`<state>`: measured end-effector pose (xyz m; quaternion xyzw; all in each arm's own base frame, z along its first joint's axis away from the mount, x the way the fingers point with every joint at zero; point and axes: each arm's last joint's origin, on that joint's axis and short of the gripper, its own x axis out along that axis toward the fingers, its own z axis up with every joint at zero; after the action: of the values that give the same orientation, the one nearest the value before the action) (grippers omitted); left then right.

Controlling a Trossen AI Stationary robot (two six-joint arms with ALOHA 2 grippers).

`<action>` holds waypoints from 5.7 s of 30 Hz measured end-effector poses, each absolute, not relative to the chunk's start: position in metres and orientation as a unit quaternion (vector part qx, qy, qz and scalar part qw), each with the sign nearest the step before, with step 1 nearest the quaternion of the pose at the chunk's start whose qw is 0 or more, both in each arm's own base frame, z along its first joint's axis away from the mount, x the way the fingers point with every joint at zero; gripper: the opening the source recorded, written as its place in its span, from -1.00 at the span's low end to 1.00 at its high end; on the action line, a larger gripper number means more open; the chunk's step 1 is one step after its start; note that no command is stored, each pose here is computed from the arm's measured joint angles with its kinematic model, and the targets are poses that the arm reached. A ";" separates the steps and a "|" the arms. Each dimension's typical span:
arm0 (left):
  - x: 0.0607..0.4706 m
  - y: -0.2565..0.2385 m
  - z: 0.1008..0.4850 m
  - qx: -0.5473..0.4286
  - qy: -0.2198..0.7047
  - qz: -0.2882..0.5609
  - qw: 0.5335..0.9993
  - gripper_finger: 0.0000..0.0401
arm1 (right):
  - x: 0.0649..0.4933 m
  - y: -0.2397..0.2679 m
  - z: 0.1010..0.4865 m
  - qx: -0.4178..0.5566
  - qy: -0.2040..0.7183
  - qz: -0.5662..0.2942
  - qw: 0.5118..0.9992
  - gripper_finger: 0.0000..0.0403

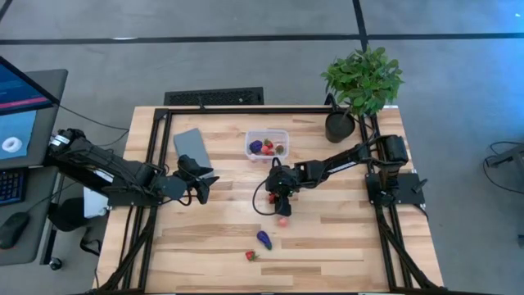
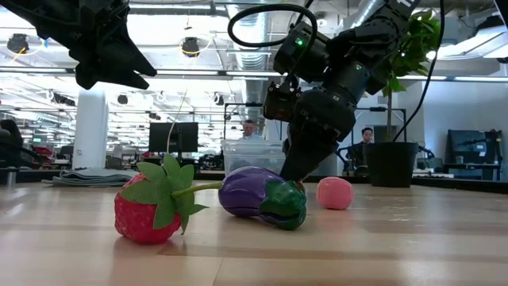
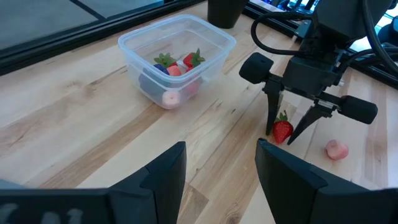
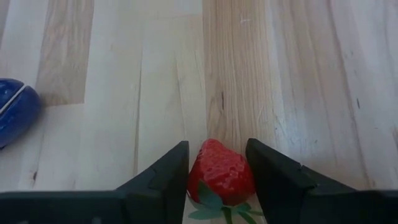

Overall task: Pick and placing Produce into tupperware
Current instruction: Put the strawberry into the transparent bin

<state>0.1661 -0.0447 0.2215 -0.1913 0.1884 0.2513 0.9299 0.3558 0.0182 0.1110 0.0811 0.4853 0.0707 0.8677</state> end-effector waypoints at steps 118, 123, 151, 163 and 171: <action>0.166 -0.044 0.222 -0.181 0.183 0.261 0.931 -0.10 | 0.305 -0.151 0.242 0.169 0.214 -0.102 0.957 -0.11; 0.166 -0.044 0.222 -0.180 0.182 0.263 0.930 -0.10 | 0.306 -0.149 0.242 0.165 0.215 -0.110 0.956 -0.13; 0.166 -0.044 0.223 -0.178 0.180 0.260 0.932 -0.10 | 0.308 -0.125 0.220 0.159 0.234 -0.137 0.949 -0.07; 0.166 -0.044 0.223 -0.173 0.181 0.261 0.932 -0.10 | 0.329 -0.120 0.194 0.173 0.226 -0.177 0.942 -0.08; 0.166 -0.046 0.223 -0.172 0.182 0.255 0.934 -0.10 | 0.343 -0.112 0.168 0.188 0.233 -0.196 0.934 -0.07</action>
<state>0.1657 -0.0464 0.2225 -0.1716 0.1818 0.2549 0.9341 0.3433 -0.1119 0.1678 0.1880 0.2331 -0.1957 0.9338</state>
